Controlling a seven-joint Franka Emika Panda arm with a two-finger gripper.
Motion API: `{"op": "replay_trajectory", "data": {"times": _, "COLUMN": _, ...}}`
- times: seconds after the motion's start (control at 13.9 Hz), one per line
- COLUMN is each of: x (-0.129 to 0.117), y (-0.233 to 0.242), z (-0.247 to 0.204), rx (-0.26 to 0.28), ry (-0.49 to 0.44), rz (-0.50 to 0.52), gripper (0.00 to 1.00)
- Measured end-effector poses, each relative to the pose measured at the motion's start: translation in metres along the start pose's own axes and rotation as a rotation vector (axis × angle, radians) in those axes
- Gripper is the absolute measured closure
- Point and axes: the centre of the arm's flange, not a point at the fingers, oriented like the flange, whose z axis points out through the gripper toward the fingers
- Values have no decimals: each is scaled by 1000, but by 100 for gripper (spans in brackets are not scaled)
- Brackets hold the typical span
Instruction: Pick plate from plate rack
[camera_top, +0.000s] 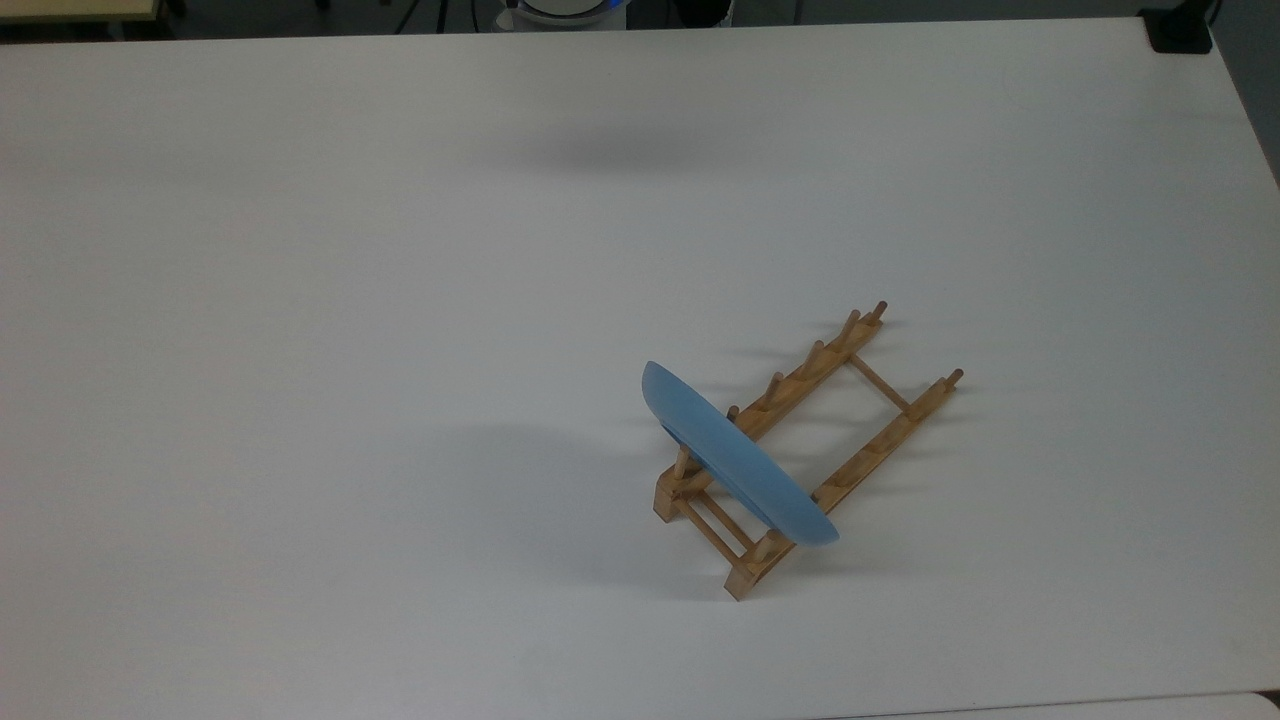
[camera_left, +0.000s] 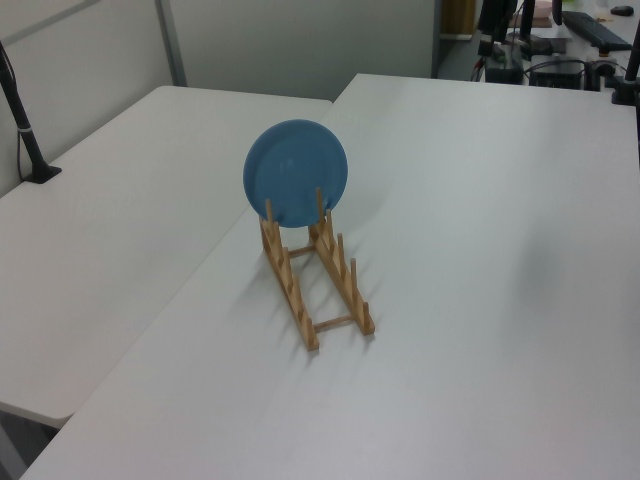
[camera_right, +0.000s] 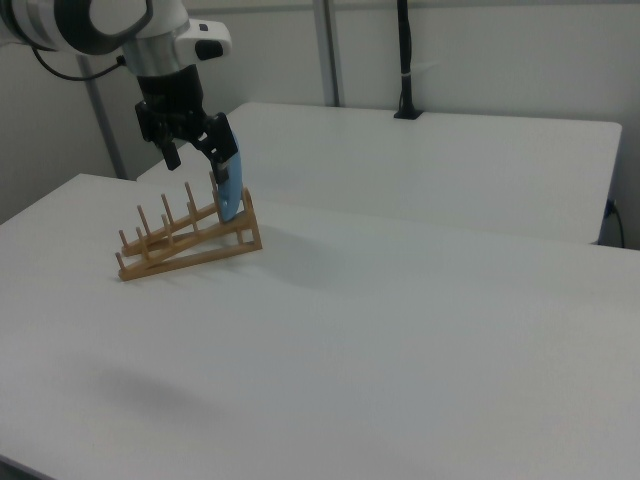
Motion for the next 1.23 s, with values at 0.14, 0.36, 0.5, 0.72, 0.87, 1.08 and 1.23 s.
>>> {"op": "replay_trajectory", "data": {"times": 0.14, "x": 0, "y": -1, "z": 0, "rx": 0, "ry": -1, "rz": -5, "gripper": 0}}
{"op": "replay_trajectory", "data": {"times": 0.36, "x": 1, "y": -3, "z": 3, "rx": 1, "ry": -5, "rz": -9, "gripper": 0}}
{"op": "replay_trajectory", "data": {"times": 0.5, "x": 1, "y": -4, "z": 3, "rx": 1, "ry": -6, "rz": -10, "gripper": 0}}
{"op": "replay_trajectory", "data": {"times": 0.72, "x": 1, "y": -4, "z": 4, "rx": 1, "ry": -6, "rz": -10, "gripper": 0}}
{"op": "replay_trajectory", "data": {"times": 0.87, "x": 1, "y": -4, "z": 4, "rx": 1, "ry": -6, "rz": -10, "gripper": 0}}
{"op": "replay_trajectory", "data": {"times": 1.08, "x": 1, "y": -4, "z": 4, "rx": 1, "ry": -7, "rz": -11, "gripper": 0}}
{"op": "replay_trajectory", "data": {"times": 1.23, "x": 1, "y": -4, "z": 4, "rx": 1, "ry": -8, "rz": -12, "gripper": 0}}
